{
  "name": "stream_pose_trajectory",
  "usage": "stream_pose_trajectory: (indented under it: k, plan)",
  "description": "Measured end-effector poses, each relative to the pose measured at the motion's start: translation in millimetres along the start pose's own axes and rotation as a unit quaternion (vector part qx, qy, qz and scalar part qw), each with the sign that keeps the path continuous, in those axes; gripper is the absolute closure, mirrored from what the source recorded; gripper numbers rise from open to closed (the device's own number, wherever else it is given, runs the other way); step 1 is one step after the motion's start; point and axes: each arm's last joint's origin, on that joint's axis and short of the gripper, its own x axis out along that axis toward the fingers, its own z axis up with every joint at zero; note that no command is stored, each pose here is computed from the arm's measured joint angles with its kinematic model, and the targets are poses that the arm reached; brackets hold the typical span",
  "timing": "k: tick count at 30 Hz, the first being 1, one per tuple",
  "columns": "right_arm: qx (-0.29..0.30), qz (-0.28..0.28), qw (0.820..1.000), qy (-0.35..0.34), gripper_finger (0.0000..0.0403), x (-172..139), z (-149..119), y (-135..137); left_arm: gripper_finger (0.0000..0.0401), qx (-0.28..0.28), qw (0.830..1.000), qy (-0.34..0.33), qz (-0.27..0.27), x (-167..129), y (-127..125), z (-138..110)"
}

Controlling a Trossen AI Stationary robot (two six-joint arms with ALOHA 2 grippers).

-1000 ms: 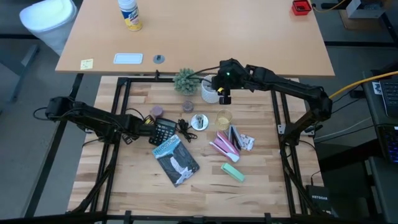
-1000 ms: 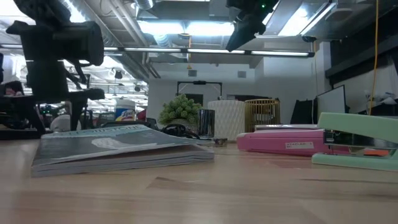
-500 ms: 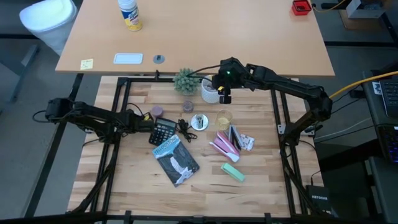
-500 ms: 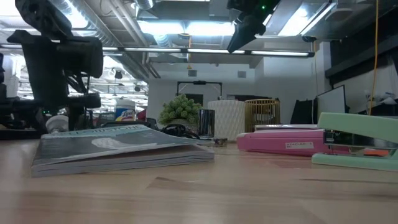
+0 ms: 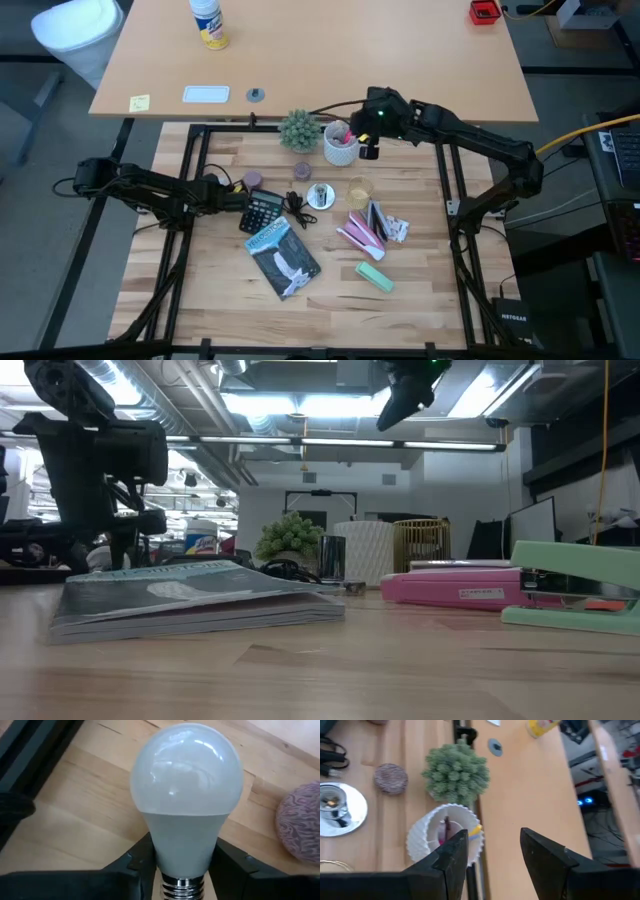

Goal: Screw lightbulb
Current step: Insert the lightbulb into the lamp

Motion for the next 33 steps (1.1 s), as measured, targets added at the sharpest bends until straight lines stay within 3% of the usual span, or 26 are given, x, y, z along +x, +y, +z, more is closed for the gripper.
stream_pose_trajectory:
  k: [8,14,19,24,29,33]
  plan:
    - [0.020,-0.063,0.998,-0.009,0.0219,-35.9,-8.8,-17.2,0.0264,0.002,0.999,0.014,-0.038,-0.8,-8.0,-2.4]
    - [0.062,-0.063,0.995,-0.050,0.0219,-62.8,-28.7,-41.6,0.0268,0.002,0.995,0.021,-0.100,-7.4,-17.8,-1.0]
    - [0.121,0.021,0.986,-0.117,0.0219,-75.8,-48.1,-57.2,0.0266,0.004,0.984,0.004,-0.178,-18.2,-29.0,4.1]
    - [0.132,0.127,0.969,-0.165,0.0219,-65.5,-61.2,-52.8,0.0268,0.019,0.963,-0.015,-0.268,-31.9,-43.7,9.1]
    - [0.126,0.198,0.955,-0.184,0.0219,-33.8,-75.1,-32.7,0.0265,0.051,0.925,-0.041,-0.374,-48.3,-64.0,9.0]
    - [0.114,0.248,0.932,-0.237,0.0219,-3.5,-88.2,-12.2,0.0264,0.098,0.887,-0.081,-0.444,-60.7,-77.8,4.7]
